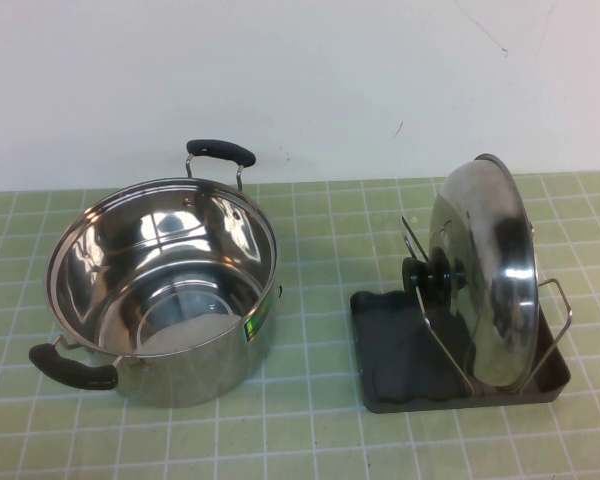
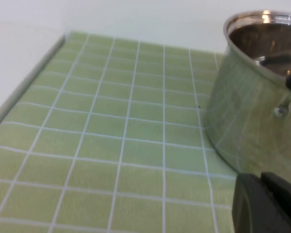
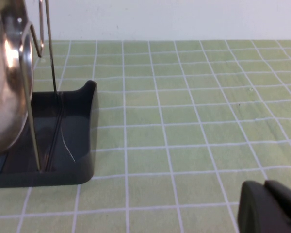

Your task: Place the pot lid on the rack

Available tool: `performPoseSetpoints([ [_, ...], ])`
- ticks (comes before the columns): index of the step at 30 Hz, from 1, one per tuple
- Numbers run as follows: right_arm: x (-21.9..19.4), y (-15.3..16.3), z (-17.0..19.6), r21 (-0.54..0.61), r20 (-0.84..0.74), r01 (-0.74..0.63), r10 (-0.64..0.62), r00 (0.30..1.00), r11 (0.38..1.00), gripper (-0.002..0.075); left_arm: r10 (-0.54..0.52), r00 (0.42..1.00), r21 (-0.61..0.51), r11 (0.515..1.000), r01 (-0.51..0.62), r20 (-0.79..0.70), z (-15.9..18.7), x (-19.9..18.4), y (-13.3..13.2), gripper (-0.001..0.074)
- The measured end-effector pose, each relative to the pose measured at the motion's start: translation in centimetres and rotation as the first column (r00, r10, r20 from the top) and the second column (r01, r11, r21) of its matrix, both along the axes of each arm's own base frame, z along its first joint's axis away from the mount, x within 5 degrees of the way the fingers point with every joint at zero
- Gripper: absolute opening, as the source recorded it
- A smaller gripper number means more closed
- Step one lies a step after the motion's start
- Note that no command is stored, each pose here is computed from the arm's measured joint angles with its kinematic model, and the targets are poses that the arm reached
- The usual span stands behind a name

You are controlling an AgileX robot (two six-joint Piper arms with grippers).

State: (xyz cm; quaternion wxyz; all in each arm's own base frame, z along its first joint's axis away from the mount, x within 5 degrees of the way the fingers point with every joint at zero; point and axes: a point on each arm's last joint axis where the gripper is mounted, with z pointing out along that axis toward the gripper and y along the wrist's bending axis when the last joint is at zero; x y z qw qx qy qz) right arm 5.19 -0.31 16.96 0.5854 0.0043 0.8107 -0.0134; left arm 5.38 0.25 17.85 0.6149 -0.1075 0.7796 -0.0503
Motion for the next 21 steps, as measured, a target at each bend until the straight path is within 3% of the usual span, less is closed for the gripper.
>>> performPoseSetpoints([
  [3, 0.00, -0.01, 0.00, -0.002, 0.000, 0.000, 0.000, 1.000, 1.000, -0.0001, -0.009, 1.000, -0.003, 1.000, 0.009, -0.017, -0.16, -0.05, -0.09, -0.0002],
  [11, 0.00, -0.01, 0.00, -0.002, 0.000, 0.000, 0.000, 1.000, 1.000, -0.0001, -0.063, 0.998, 0.128, 0.990, 0.066, -0.030, -0.19, -0.06, -0.22, -0.0002],
  [21, 0.00, -0.01, 0.00, -0.002, 0.000, 0.000, 0.000, 1.000, 1.000, -0.0001, -0.133, 0.991, 0.126, 0.983, 0.136, -0.030, -0.19, -0.07, -0.60, -0.0002],
])
